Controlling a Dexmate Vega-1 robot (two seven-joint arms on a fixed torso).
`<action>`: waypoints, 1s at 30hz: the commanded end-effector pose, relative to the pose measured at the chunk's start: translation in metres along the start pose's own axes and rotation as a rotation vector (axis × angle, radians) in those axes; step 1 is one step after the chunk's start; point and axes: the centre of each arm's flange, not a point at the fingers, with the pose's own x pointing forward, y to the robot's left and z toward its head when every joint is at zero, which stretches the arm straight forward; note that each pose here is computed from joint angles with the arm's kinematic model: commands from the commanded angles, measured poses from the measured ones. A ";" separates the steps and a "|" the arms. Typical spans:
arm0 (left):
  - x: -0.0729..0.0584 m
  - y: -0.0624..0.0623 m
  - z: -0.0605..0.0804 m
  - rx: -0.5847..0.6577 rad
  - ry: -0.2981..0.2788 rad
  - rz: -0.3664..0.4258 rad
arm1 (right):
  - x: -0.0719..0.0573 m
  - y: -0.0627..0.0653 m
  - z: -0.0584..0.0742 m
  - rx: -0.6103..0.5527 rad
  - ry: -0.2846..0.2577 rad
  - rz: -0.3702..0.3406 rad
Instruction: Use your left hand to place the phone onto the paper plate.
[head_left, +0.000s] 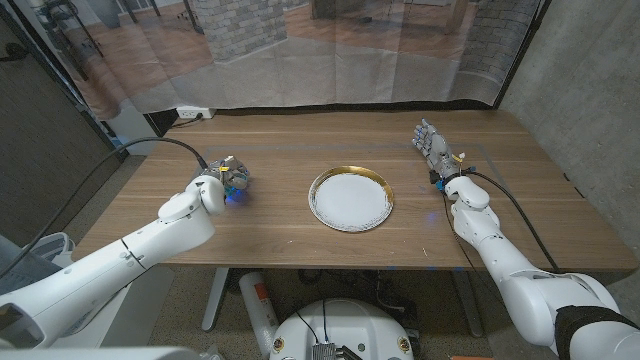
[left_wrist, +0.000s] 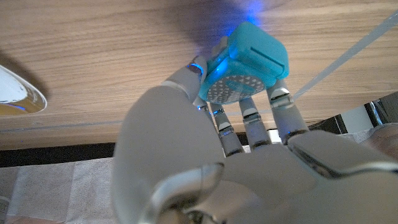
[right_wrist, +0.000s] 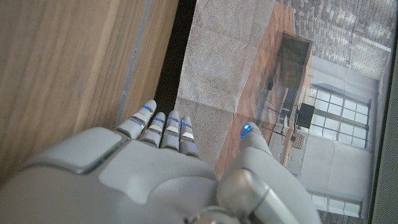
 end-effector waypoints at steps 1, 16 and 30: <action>0.001 0.009 0.004 -0.006 -0.015 0.012 | 0.004 0.000 0.002 -0.004 -0.002 -0.006; -0.002 0.022 0.008 -0.006 -0.034 0.031 | 0.004 0.001 0.002 -0.002 -0.007 -0.013; -0.003 0.032 0.019 0.012 -0.065 0.046 | 0.000 -0.002 0.003 -0.001 -0.021 -0.032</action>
